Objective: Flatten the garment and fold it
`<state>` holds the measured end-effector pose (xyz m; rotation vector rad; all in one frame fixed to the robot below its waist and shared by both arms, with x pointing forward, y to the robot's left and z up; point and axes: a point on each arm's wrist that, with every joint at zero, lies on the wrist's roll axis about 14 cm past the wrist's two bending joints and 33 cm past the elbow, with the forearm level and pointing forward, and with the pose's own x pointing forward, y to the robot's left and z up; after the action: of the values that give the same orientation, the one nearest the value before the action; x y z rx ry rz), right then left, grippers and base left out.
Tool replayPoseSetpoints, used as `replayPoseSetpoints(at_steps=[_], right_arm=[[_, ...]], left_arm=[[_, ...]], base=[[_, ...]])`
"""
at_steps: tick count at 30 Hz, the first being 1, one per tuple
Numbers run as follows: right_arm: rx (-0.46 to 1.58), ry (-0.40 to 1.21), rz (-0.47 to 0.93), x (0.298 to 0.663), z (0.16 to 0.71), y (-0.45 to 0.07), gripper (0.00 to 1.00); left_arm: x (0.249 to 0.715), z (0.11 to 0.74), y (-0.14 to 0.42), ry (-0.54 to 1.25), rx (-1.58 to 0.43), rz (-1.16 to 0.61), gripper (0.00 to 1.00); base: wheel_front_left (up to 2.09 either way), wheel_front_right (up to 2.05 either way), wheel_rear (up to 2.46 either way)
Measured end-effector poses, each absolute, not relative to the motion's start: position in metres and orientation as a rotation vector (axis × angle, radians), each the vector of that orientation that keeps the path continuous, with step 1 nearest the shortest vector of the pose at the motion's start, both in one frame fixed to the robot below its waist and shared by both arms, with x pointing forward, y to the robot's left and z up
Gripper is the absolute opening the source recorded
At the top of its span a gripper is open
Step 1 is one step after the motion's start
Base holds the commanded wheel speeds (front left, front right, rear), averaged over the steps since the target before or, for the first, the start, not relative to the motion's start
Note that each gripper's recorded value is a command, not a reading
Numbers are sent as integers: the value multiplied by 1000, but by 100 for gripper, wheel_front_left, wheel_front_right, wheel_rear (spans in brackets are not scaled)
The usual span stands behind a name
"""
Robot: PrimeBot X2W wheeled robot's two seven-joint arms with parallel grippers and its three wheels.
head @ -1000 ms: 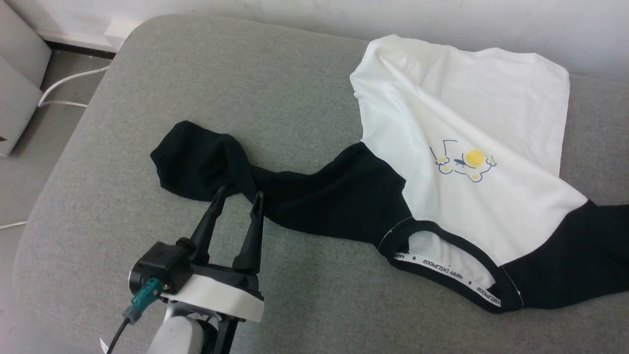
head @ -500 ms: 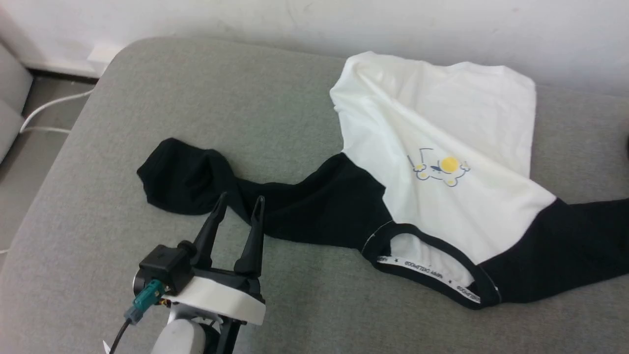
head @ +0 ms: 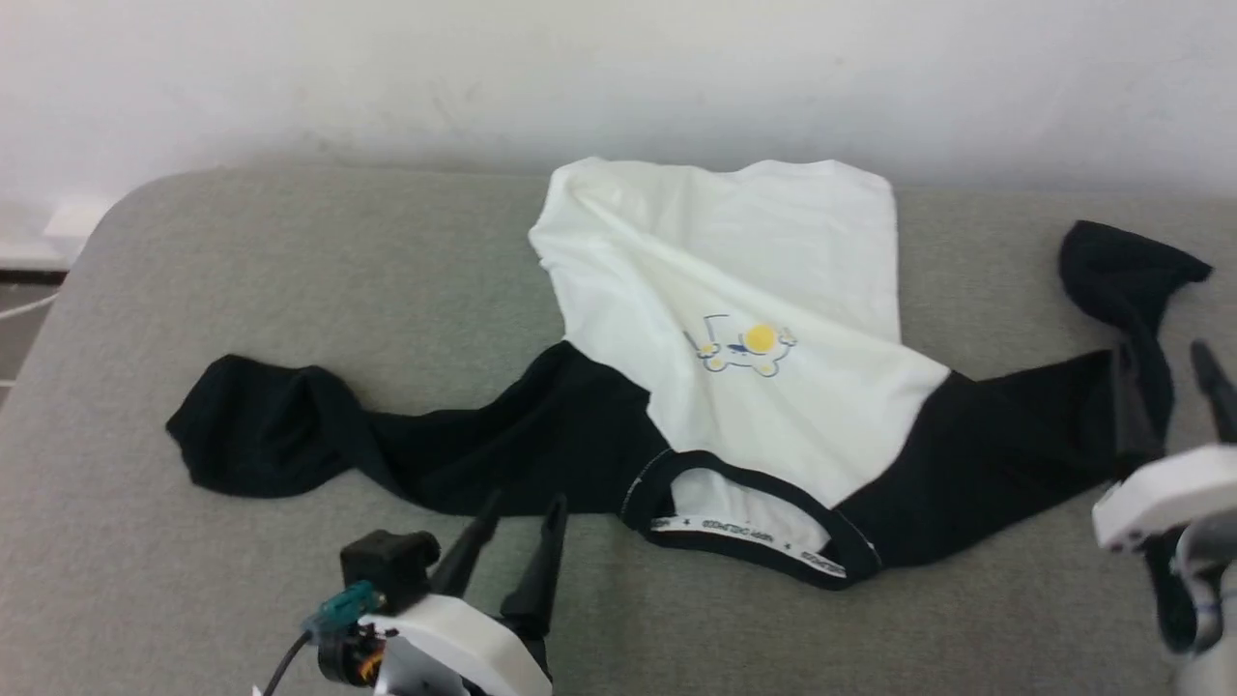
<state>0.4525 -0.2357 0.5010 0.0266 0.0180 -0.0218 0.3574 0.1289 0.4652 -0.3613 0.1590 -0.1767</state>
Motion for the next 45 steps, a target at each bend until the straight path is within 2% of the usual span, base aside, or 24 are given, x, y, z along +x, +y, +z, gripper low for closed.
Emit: replayPoseSetpoints(at_steps=[6,13,31,32,33,34,39,45], right_arm=[[87,23,-76,409,493,-241,100],[101,10,-111,394,498,-247,100],[112,77,-135,389,476,-249,100],[112,88,-128,390,473,-247,100],[114,101,-119,391,471,-244,100],[116,117,-105,392,468,-239,100],[179,226,5,390,451,-204,100],[369,534,134,357,410,-155,100]], left_arm=[[355,435,100,372,-496,-218,100],[356,402,84,586,-527,-190,100],[392,390,80,576,-614,-127,100],[393,390,80,571,-613,-126,65],[395,391,79,560,-613,-133,44],[397,392,79,548,-613,-136,0],[398,397,82,483,-584,-148,0],[396,421,87,356,-497,-186,0]], base=[[0,0,0],[0,0,0],[0,0,0],[0,0,0],[0,0,0],[0,0,0],[0,0,0],[0,0,0]])
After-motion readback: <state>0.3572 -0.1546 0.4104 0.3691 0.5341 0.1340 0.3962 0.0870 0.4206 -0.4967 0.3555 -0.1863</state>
